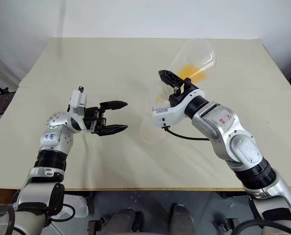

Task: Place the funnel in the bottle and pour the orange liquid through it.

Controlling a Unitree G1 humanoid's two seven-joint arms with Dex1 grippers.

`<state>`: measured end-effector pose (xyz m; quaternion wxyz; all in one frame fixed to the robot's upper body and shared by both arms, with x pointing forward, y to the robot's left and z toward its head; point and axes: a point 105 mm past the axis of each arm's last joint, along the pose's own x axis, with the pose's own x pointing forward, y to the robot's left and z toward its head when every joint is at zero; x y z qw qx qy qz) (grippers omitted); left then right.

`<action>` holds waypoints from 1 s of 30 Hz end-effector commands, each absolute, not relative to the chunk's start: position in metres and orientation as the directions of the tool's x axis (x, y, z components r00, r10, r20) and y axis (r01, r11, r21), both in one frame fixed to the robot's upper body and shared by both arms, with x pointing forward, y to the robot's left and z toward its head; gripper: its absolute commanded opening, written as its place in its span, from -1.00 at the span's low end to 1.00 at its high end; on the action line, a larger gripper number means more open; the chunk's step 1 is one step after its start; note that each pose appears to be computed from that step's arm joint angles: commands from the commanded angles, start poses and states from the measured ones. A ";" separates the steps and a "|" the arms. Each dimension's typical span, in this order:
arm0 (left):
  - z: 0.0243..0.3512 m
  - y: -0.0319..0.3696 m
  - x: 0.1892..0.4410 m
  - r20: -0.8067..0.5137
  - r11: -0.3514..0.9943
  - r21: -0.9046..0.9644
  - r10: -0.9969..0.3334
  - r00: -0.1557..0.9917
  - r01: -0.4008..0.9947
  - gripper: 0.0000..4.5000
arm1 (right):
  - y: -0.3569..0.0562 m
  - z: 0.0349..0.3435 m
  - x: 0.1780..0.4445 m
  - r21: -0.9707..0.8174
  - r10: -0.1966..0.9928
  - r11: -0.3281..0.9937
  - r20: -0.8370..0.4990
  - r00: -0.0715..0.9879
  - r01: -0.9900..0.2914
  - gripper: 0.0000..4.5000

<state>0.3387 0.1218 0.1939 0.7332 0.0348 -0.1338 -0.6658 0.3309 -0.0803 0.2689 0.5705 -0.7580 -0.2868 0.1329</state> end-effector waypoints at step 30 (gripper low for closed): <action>0.206 0.126 0.333 0.224 0.121 0.248 -0.973 0.064 0.961 1.00 | -0.081 0.295 0.328 -0.885 0.625 -0.224 0.191 0.757 0.408 0.11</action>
